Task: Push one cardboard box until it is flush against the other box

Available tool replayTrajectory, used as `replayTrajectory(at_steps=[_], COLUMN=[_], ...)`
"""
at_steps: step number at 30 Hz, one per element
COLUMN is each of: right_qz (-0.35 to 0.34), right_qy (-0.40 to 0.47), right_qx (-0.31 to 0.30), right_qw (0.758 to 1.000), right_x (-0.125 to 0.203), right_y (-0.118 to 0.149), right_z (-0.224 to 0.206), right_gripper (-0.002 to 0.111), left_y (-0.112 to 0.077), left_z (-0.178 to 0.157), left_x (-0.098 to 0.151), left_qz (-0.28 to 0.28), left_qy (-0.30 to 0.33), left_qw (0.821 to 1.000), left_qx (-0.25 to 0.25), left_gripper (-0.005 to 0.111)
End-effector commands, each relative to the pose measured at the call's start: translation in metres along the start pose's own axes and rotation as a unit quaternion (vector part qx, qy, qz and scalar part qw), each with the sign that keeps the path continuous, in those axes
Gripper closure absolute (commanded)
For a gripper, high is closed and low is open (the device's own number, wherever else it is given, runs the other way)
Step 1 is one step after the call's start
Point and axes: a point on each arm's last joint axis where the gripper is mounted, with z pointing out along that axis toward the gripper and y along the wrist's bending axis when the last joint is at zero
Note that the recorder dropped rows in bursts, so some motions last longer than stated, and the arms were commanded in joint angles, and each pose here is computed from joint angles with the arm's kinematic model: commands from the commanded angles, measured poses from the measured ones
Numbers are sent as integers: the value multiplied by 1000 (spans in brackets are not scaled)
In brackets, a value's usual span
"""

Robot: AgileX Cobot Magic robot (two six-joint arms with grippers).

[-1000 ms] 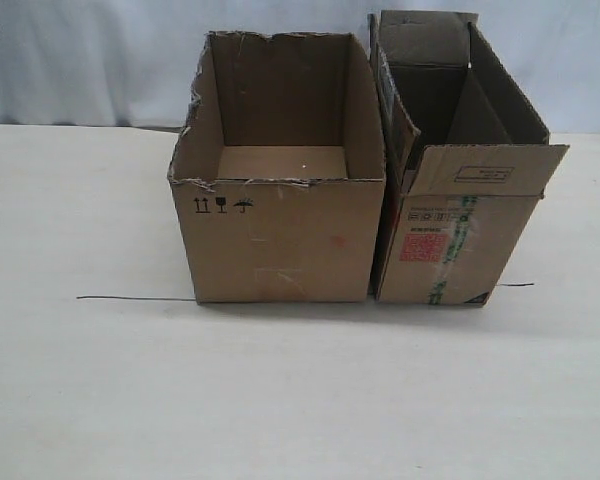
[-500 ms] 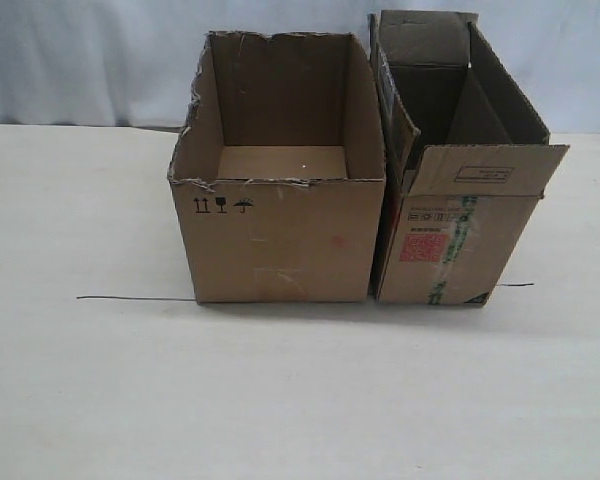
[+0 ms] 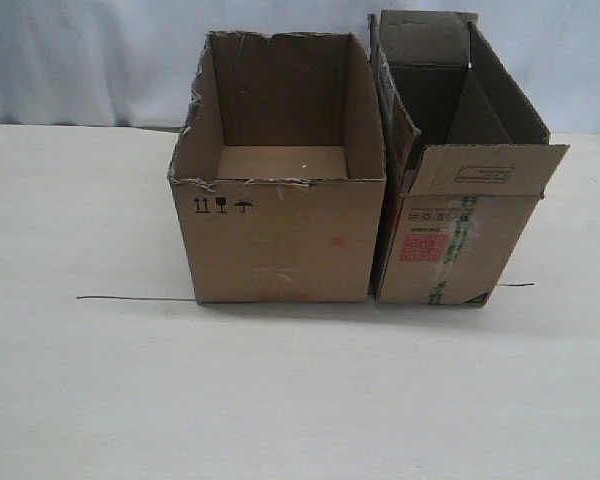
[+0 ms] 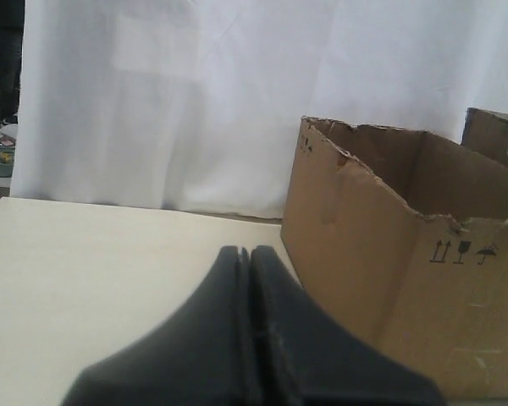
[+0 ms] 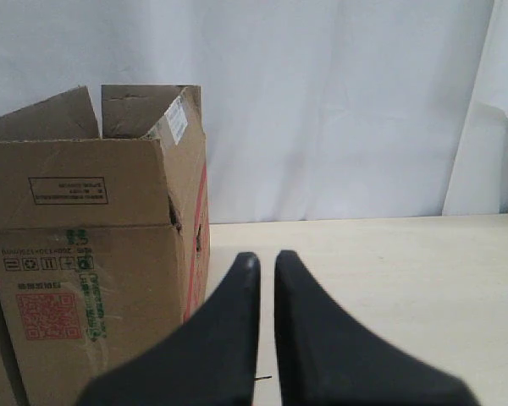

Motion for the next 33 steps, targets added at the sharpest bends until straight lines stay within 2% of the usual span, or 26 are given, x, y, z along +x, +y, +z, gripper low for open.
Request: replayTrajectory(at_steps=[1, 8, 14, 33], right_qz=[2, 2, 3, 3], right_qy=[1, 1, 2, 2], right_qx=[-3, -3, -3, -3], right_qw=[1000, 1000, 1000, 1000], right_x=[1, 1, 1, 1], right_y=[0, 0, 0, 0], right_z=[0, 0, 0, 0], right_gripper=[103, 103, 103, 103], left_y=[0, -1, 0, 1], left_z=[-1, -3, -3, -3], left_x=[0, 3, 6, 1], left_qz=[9, 15, 50, 108], left_qy=[-2, 6, 25, -3], left_qw=[1000, 1000, 998, 994], left_qx=[4, 7, 4, -4], left_gripper=[107, 107, 107, 107])
